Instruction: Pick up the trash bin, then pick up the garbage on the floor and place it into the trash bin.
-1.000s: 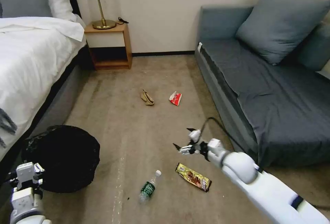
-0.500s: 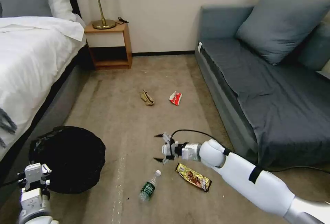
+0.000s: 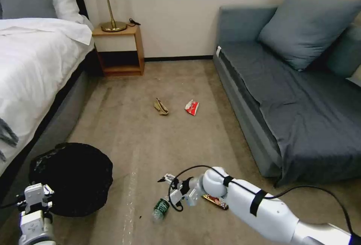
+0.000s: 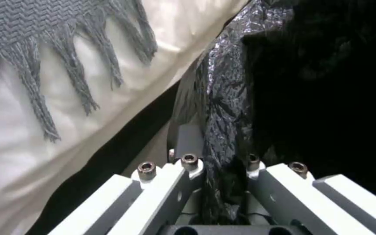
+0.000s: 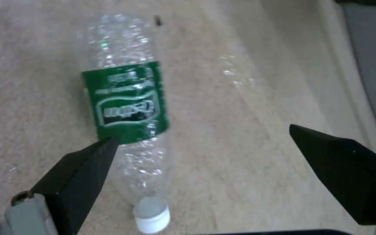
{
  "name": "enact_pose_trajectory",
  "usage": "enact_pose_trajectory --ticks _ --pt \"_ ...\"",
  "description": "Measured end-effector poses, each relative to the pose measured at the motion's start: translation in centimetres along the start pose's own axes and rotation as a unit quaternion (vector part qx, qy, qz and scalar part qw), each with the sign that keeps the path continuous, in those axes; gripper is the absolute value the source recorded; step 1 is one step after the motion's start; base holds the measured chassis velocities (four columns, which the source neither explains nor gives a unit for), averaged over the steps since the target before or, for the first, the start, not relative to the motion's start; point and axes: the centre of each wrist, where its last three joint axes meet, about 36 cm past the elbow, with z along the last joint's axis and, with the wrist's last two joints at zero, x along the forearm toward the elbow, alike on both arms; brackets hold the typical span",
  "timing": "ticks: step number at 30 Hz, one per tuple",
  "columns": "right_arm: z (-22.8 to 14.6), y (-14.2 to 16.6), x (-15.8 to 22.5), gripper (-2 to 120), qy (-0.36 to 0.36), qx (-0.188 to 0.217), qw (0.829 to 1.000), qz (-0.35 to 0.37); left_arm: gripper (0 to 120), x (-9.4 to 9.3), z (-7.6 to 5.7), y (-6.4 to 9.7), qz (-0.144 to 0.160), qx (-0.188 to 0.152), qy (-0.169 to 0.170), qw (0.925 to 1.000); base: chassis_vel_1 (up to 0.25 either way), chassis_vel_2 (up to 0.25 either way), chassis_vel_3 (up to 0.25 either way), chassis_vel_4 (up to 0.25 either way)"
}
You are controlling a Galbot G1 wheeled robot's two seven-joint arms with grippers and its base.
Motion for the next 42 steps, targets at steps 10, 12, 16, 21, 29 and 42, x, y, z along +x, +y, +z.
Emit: enact_pose_trajectory --ticks 10,12,16,21,29,42 --pt "-1.2 -0.5 -2.5 100 -0.005 0.064 0.998 -0.028 3 0.2 0.2 -0.2 -0.001 0.001 0.003 1.0000 0.000 0.000 0.000 0.000" --pt "-1.4 -0.4 -3.0 100 -0.006 0.070 0.997 -0.035 3 0.2 0.3 -0.3 0.000 0.002 0.004 1.0000 0.000 0.000 0.000 0.000" --pt "-0.9 0.5 -3.8 100 -0.007 0.076 0.995 -0.057 3 0.4 0.3 -0.5 0.000 0.007 0.005 1.0000 0.000 0.000 0.000 0.000" --pt "0.1 1.1 -4.2 100 0.000 0.082 0.994 -0.078 3 0.8 0.5 -0.4 -0.001 0.014 0.002 0.9999 0.000 0.000 0.000 0.000" --pt "0.6 -1.2 -6.1 100 0.000 0.079 0.993 -0.083 3 1.0 0.7 -0.3 -0.003 0.019 -0.002 0.9998 0.000 0.000 0.000 0.000" --pt "1.6 -1.5 -7.6 87 0.004 0.054 0.993 -0.103 3 0.7 1.1 -0.3 -0.007 0.024 0.001 0.9997 0.000 0.000 0.000 0.000"
